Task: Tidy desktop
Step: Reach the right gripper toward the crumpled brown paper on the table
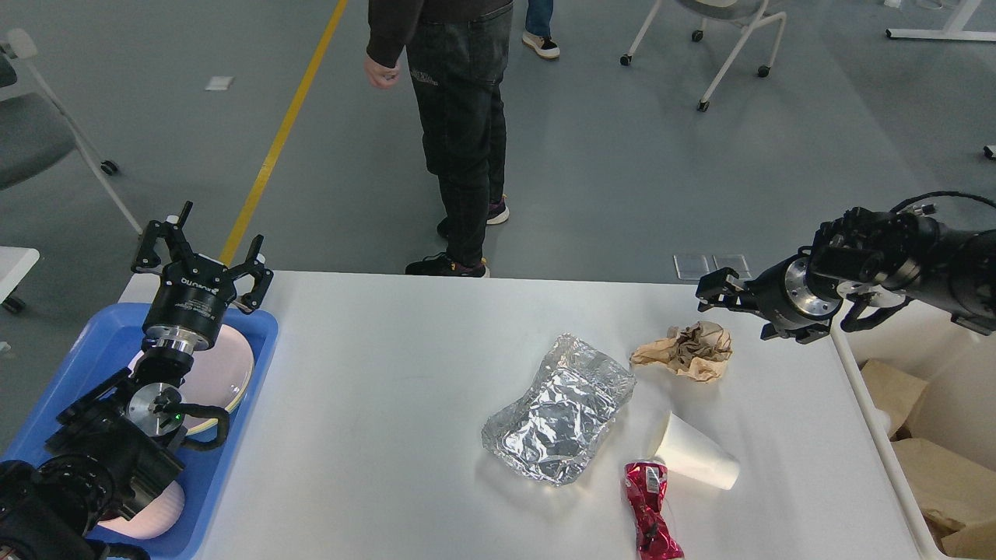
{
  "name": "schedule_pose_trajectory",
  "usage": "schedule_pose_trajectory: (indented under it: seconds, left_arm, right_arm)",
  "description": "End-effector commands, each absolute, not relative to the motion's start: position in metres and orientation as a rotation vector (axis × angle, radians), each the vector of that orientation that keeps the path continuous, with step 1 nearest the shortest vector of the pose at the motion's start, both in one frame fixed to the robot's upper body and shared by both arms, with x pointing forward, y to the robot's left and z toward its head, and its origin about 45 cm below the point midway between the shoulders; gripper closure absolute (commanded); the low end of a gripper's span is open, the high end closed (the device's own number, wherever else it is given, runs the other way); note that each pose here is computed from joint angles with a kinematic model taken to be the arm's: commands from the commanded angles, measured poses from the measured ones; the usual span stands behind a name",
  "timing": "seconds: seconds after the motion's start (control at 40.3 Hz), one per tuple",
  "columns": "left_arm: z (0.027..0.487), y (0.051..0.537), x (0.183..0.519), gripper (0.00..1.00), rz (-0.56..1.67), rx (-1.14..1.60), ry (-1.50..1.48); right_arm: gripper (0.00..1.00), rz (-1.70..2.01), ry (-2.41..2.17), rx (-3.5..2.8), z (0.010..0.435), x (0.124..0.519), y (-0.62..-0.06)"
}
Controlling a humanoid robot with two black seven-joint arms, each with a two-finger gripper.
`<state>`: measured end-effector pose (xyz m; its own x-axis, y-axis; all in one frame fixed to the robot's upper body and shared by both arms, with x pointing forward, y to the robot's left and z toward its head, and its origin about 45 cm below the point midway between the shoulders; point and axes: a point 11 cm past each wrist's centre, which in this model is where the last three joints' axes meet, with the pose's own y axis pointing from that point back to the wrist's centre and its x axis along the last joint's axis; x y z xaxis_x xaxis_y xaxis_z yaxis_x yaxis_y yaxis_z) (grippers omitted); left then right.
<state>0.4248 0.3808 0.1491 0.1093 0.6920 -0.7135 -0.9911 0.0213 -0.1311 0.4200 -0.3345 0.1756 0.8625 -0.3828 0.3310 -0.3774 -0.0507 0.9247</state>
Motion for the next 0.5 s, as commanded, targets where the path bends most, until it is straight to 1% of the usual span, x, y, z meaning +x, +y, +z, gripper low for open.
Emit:
schedule_pose_trajectory:
  seconds: [0.0,0.099,0.199,0.298,0.348,0.472]
  left_arm:
    - [0.149,0.381,0.425,0.04,1.404,-0.712,0.532]
    - [0.149,0.381,0.425,0.04,1.404,-0.712,0.532]
    - [0.149,0.381,0.425,0.04,1.404,-0.712,0.532]
    - [0.149,0.381,0.425,0.04,1.404,-0.712,0.532]
    - [0.149,0.381,0.425,0.04,1.404,-0.712,0.532]
    - [0.149,0.381,0.425,0.04,1.404,-0.712,0.532]
  right_arm:
    - [0.0,-0.035,-0.572,1.647,0.158,0.409,-0.337]
    - [0.0,-0.055,-0.564,1.626,0.14,0.398,-0.345]
    - [0.0,-0.026,-0.589,1.612,0.134,0.401,-0.351]
    - [0.0,-0.028,-0.577,1.606,0.113,0.392,-0.356]
    - [0.0,-0.028,-0.579,1.609,0.109,0.391,-0.356]
    - [0.0,-0.008,-0.555,1.636,0.102,0.394,-0.335]
